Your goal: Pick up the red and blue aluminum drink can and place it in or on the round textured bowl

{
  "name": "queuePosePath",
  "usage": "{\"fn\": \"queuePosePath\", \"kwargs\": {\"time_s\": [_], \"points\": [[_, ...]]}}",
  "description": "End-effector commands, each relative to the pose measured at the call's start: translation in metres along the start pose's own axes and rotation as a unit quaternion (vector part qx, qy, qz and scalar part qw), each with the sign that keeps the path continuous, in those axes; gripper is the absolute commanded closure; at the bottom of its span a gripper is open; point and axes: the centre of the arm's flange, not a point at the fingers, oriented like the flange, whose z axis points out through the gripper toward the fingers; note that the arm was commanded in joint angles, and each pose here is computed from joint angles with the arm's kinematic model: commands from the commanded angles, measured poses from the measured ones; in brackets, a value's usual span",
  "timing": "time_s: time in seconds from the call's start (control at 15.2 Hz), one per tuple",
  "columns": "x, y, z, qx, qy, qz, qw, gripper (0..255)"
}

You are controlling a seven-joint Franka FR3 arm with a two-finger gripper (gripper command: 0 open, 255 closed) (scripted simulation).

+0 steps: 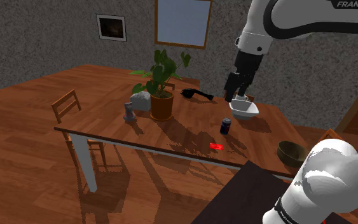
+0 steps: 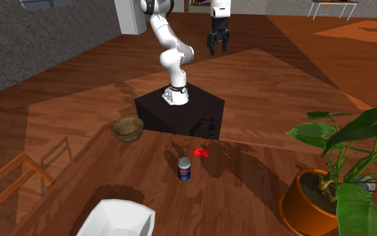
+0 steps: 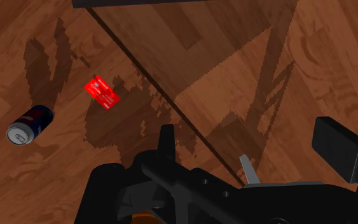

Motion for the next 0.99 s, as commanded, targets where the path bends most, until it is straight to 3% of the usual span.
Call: {"fn": "queuePosePath", "kwargs": {"time_s": [0.0, 0.92], "points": [[0.000, 0.000, 0.000, 0.000, 0.000, 0.000, 1.0000, 0], [0.054, 0.138, 0.112, -0.001, -0.012, -0.014, 0.9998, 0]]}}
